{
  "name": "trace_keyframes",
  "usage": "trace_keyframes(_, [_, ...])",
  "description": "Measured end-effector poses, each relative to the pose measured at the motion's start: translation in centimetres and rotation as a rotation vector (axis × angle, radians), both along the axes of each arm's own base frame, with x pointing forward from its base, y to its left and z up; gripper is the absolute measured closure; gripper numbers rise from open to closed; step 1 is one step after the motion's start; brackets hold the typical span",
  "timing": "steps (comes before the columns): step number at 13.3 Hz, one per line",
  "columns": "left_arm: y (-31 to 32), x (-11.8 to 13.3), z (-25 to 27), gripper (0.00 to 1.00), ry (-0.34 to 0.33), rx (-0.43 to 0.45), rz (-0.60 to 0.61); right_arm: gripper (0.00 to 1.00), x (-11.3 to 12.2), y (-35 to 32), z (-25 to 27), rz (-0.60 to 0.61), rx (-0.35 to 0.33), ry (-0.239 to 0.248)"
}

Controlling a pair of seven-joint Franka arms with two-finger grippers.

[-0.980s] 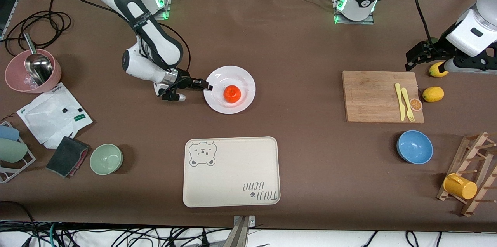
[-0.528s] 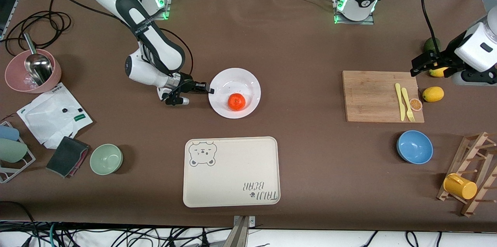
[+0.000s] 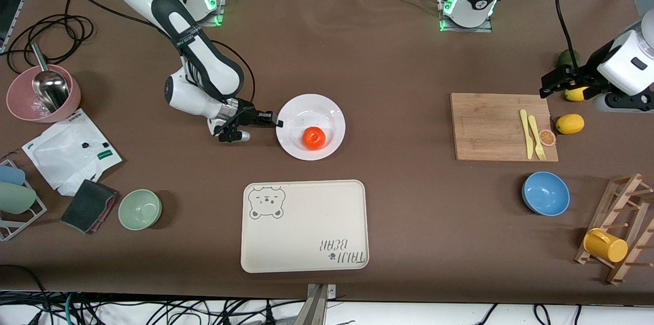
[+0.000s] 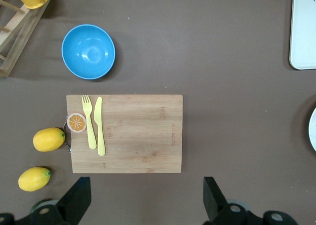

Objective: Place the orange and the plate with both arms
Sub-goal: 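Grip the white plate rim with the right gripper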

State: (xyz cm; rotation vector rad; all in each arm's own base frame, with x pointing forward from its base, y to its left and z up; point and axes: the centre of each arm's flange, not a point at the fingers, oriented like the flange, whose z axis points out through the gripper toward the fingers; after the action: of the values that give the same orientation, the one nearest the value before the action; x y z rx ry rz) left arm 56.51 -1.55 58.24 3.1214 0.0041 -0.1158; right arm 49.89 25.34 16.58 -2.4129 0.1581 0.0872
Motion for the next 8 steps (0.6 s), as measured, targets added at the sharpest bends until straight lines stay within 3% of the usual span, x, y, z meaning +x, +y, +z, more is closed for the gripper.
trace_keyframes(8, [0.7,-0.3,-0.2,0.0,0.026,0.0,0.011,0.95,2.8,0.0,2.3,-0.045,0.022,-0.042])
